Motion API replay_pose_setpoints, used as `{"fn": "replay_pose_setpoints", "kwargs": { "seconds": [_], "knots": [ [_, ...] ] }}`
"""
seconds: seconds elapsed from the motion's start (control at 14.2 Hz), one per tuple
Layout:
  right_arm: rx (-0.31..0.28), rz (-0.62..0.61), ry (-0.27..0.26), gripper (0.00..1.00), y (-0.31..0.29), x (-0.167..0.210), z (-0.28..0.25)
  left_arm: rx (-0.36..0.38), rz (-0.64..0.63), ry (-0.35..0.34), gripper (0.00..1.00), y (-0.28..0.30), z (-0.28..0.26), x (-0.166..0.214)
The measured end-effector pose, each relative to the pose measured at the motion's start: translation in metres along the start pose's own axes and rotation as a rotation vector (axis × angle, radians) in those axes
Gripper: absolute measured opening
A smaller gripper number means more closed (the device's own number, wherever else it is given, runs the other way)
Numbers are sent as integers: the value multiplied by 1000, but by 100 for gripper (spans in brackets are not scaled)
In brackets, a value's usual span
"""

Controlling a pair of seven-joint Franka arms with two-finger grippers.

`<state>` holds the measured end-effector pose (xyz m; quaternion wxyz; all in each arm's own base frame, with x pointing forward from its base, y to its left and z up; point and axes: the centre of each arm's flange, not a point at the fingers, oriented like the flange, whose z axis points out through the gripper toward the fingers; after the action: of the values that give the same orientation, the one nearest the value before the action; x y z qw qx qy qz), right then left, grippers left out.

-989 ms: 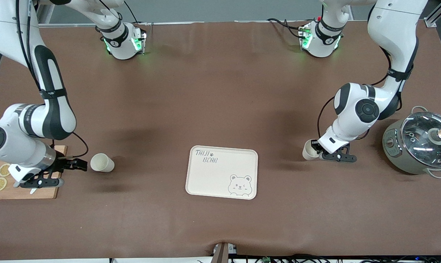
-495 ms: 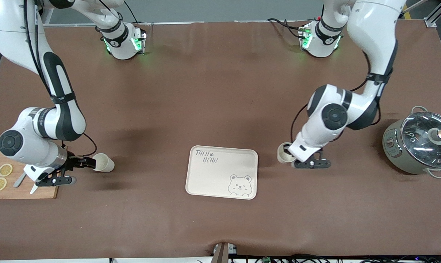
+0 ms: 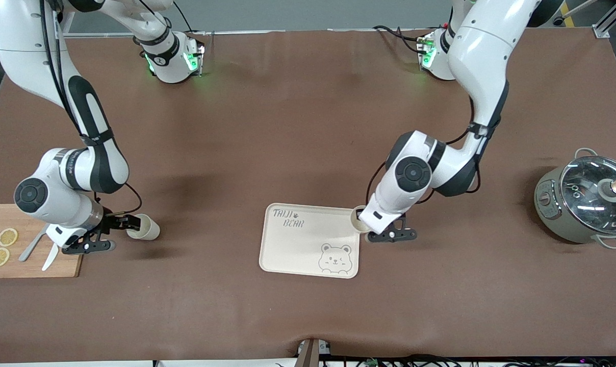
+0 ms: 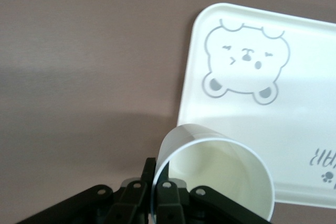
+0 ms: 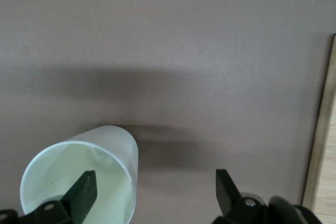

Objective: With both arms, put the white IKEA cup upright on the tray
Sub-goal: 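Carry the cup with the left gripper onto the tray while the right gripper grasps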

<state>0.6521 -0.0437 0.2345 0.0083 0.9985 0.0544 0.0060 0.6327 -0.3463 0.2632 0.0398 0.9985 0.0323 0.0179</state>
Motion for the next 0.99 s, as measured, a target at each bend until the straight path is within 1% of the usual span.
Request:
{"fn": "replay_pose_setpoints", "kwargs": {
  "seconds": [0.35, 0.57, 0.85, 0.92, 0.99],
  "knots": [
    [1, -8, 12, 100, -5, -1, 3, -16, -46, 2, 4, 37, 29, 1],
    [1, -11, 22, 100, -6, 0, 3, -1, -43, 9, 4, 51, 42, -3],
    [0, -12, 29, 100, -7, 0, 3, 15, -45, 26, 4, 55, 45, -3],
    [0, -12, 29, 100, -7, 0, 4, 15, -46, 27, 4, 55, 44, -3],
    [0, -12, 30, 100, -7, 0, 4, 15, -47, 29, 9, 54, 44, -2]
  ]
}}
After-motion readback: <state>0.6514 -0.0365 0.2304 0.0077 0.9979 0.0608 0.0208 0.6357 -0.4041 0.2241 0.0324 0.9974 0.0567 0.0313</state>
